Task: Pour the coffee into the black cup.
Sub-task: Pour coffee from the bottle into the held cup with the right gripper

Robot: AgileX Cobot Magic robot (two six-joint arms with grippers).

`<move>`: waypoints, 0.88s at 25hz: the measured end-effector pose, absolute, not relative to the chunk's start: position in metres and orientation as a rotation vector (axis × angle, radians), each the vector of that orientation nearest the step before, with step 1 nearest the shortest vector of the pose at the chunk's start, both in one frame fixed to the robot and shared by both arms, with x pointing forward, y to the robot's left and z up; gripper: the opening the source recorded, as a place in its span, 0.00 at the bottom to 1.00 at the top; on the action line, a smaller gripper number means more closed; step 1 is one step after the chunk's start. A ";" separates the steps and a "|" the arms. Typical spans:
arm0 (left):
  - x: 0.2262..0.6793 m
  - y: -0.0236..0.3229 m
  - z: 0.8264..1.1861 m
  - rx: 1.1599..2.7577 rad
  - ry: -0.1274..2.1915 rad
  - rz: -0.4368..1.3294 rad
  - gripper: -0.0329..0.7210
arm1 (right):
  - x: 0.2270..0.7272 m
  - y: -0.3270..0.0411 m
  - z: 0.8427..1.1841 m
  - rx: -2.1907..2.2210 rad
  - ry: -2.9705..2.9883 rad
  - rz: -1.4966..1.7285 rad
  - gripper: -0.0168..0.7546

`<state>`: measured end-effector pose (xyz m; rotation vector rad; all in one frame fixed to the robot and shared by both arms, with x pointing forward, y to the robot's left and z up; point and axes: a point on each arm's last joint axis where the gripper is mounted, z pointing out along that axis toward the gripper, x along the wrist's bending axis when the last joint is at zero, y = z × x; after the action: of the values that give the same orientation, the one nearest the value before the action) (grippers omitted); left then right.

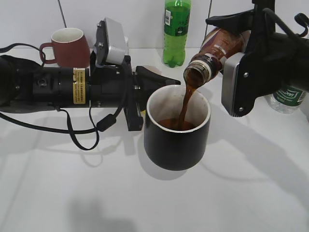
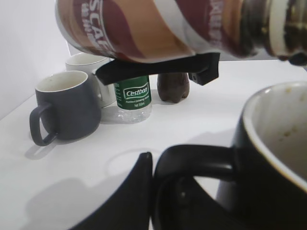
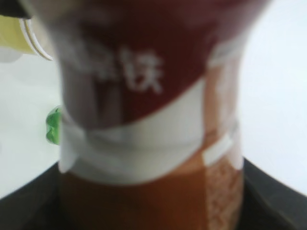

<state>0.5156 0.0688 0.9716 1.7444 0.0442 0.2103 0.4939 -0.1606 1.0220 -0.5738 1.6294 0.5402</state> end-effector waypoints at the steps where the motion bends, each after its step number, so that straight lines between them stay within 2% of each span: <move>1: 0.516 0.069 0.972 1.744 0.044 0.210 0.10 | 0.494 -0.161 1.022 -0.575 1.629 0.539 0.71; 22: 0.516 0.069 0.972 1.745 0.043 0.210 0.10 | 0.494 -0.161 1.022 -0.580 1.626 0.535 0.71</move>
<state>0.5156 0.0688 0.9715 1.7448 0.0435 0.2102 0.4939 -0.1606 1.0221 -0.5801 1.6257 0.5347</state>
